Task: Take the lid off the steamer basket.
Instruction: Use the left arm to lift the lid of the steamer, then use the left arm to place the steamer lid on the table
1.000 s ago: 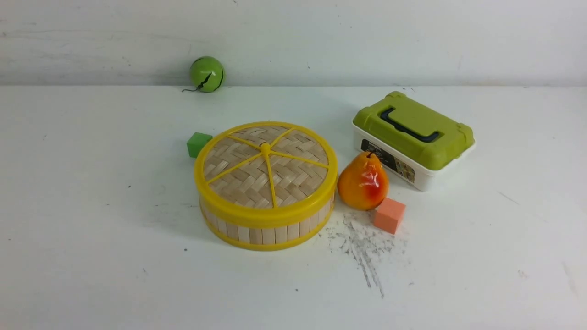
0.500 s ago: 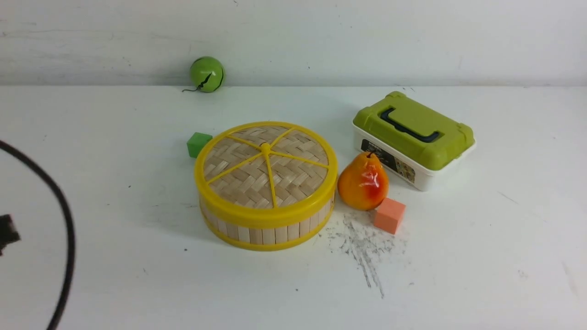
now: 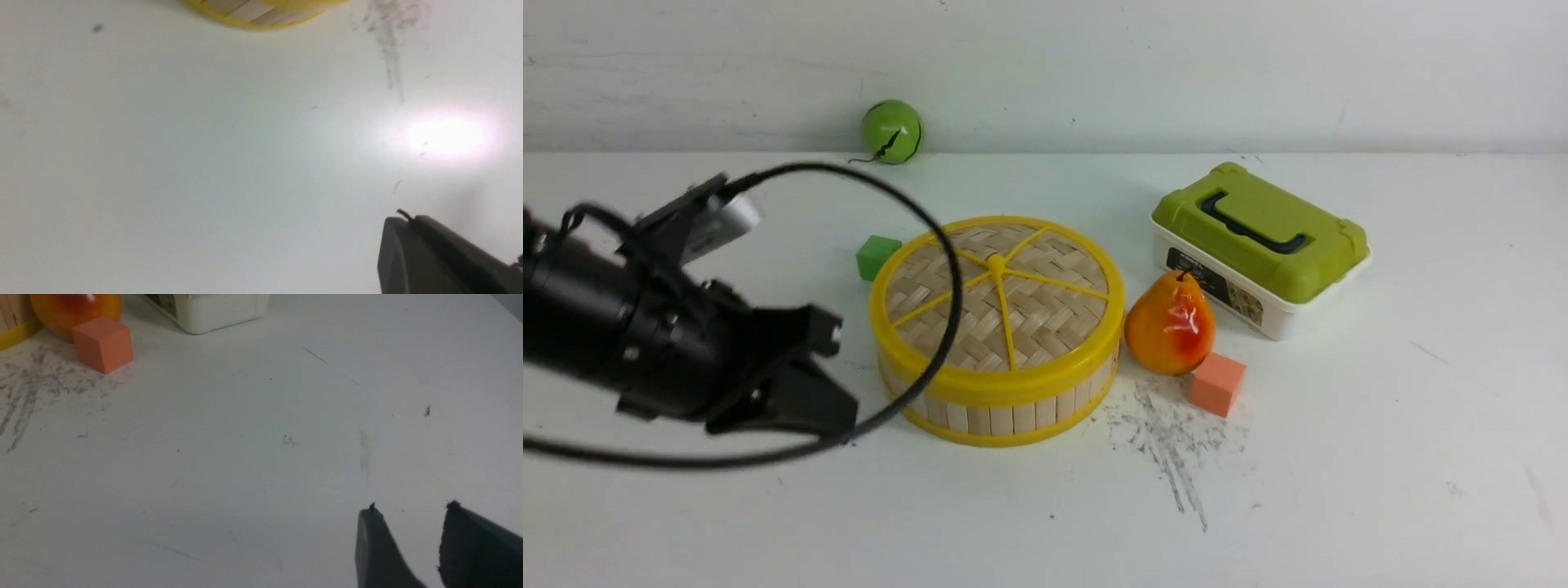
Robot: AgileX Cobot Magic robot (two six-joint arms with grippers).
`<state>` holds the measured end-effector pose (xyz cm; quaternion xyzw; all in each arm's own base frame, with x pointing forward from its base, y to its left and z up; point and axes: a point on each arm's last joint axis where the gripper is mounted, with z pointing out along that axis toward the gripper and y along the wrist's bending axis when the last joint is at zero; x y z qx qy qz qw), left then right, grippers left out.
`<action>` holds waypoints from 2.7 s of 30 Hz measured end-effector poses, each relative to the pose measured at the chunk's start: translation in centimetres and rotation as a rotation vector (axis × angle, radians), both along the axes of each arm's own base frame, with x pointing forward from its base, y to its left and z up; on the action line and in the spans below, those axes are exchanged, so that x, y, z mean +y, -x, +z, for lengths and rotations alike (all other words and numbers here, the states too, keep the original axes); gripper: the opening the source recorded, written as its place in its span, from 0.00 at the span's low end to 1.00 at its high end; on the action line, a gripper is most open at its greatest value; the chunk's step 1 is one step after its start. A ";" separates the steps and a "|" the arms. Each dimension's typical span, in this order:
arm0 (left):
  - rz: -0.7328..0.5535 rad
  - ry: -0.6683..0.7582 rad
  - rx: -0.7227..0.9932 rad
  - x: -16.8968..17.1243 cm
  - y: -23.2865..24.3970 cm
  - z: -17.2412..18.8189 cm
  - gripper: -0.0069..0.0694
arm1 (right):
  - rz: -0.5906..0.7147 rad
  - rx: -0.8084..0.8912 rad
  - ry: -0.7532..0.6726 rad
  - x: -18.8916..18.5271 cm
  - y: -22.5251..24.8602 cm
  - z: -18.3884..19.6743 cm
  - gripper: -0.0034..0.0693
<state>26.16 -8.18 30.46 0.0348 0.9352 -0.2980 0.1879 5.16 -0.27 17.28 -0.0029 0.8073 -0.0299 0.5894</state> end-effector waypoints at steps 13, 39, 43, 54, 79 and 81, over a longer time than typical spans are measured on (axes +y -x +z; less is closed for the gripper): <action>-0.117 -0.291 -0.210 -7.1 -10.2 5.0 0.09 | 0.000 0.000 0.000 0.0 0.0 0.0 0.38; -0.067 -0.513 -0.211 -13.3 -18.3 -4.0 0.45 | 0.000 0.000 0.000 0.0 0.0 0.0 0.38; -0.067 -0.524 -0.206 -13.3 -18.3 -4.3 0.31 | 0.000 0.000 0.000 0.0 0.0 0.0 0.38; -0.057 -0.547 -0.247 -12.5 -17.2 -1.3 0.23 | 0.000 0.000 0.000 0.0 0.0 0.0 0.38; 0.417 -0.567 -0.115 7.9 -14.6 -4.2 0.23 | 0.000 0.000 0.000 0.0 0.0 0.0 0.38; 0.409 -0.572 -0.084 7.9 -15.5 -6.6 0.23 | 0.000 0.000 0.000 0.0 0.0 0.0 0.38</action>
